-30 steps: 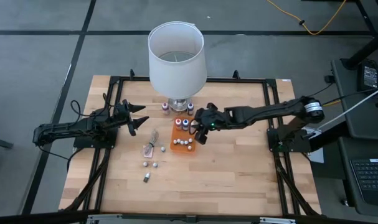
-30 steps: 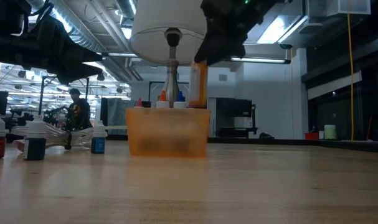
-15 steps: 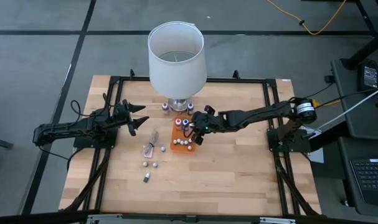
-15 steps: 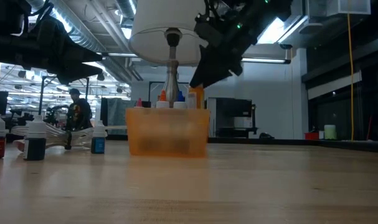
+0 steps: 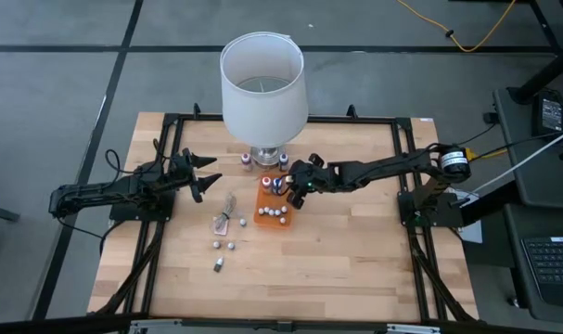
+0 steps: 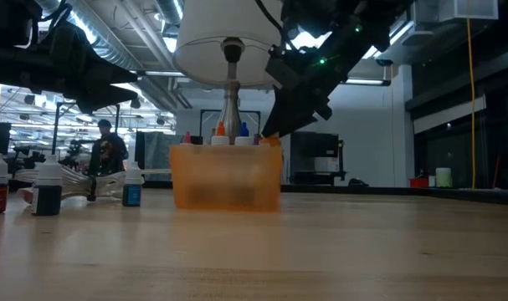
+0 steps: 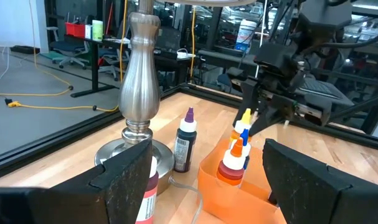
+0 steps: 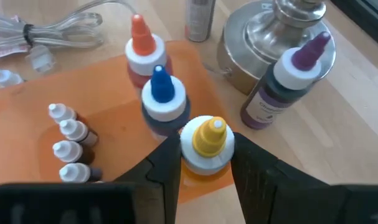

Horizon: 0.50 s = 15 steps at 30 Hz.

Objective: Pick & Place food coloring
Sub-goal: Put the large yellow food coloring bottle into the orange bin

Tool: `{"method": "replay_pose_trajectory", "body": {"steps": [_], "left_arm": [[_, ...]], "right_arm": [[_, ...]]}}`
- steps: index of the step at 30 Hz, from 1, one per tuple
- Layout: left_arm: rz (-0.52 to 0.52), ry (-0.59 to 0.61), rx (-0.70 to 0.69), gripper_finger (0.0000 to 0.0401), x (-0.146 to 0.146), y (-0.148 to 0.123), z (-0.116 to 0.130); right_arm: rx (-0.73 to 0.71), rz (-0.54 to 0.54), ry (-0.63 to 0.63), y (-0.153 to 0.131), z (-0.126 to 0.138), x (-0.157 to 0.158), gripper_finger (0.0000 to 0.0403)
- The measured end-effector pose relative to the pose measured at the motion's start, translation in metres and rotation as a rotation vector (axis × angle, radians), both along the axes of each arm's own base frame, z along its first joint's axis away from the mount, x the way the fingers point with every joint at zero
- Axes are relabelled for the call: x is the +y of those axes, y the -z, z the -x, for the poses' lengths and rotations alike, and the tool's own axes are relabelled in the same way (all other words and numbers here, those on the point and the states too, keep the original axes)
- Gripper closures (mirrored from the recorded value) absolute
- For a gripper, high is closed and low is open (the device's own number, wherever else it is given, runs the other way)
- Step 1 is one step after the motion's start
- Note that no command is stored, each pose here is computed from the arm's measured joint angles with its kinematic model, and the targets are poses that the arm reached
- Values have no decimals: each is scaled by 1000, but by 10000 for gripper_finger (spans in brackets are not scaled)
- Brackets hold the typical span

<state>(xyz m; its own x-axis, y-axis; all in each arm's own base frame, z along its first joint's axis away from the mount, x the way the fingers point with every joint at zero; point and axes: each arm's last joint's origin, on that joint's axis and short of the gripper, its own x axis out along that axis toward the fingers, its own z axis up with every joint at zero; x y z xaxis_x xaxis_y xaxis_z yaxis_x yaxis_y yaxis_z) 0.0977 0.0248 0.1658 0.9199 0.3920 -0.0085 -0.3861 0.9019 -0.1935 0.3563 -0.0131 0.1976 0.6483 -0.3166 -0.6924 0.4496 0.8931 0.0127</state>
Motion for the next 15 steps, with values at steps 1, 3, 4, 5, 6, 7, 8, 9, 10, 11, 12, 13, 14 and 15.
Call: {"method": "replay_pose_trajectory", "body": {"steps": [1, 3, 4, 5, 6, 7, 8, 9, 10, 11, 12, 13, 14, 15], "left_arm": [[0, 0, 0, 107, 0, 0, 0], [0, 0, 0, 107, 0, 0, 0], [0, 0, 0, 107, 0, 0, 0], [0, 0, 0, 107, 0, 0, 0], [0, 0, 0, 107, 0, 0, 0], [0, 0, 0, 107, 0, 0, 0], [0, 0, 0, 107, 0, 0, 0], [0, 0, 0, 107, 0, 0, 0], [0, 0, 0, 107, 0, 0, 0], [0, 0, 0, 107, 0, 0, 0], [0, 0, 0, 107, 0, 0, 0], [0, 0, 0, 107, 0, 0, 0], [0, 0, 0, 107, 0, 0, 0], [0, 0, 0, 107, 0, 0, 0]], "right_arm": [[-2, 0, 0, 1, 0, 0, 281], [-3, -2, -4, 1, 0, -1, 281], [-2, -12, -14, 2, 0, -1, 281], [-8, -19, -22, 5, -2, -1, 281], [-11, -26, -34, 7, -4, -2, 281], [-1, -32, -48, 11, -5, -2, 281], [1, -35, -54, 13, -7, -2, 281], [-2, -40, -58, 14, -8, -2, 281], [-2, -41, -58, 15, -9, -2, 281], [0, -40, -58, 15, -9, -2, 281], [0, -38, -57, 15, -9, -2, 281], [1, -37, -55, 15, -9, -2, 281], [1, -36, -54, 15, -9, -2, 281], [1, -35, -54, 15, -9, -2, 281]]}}
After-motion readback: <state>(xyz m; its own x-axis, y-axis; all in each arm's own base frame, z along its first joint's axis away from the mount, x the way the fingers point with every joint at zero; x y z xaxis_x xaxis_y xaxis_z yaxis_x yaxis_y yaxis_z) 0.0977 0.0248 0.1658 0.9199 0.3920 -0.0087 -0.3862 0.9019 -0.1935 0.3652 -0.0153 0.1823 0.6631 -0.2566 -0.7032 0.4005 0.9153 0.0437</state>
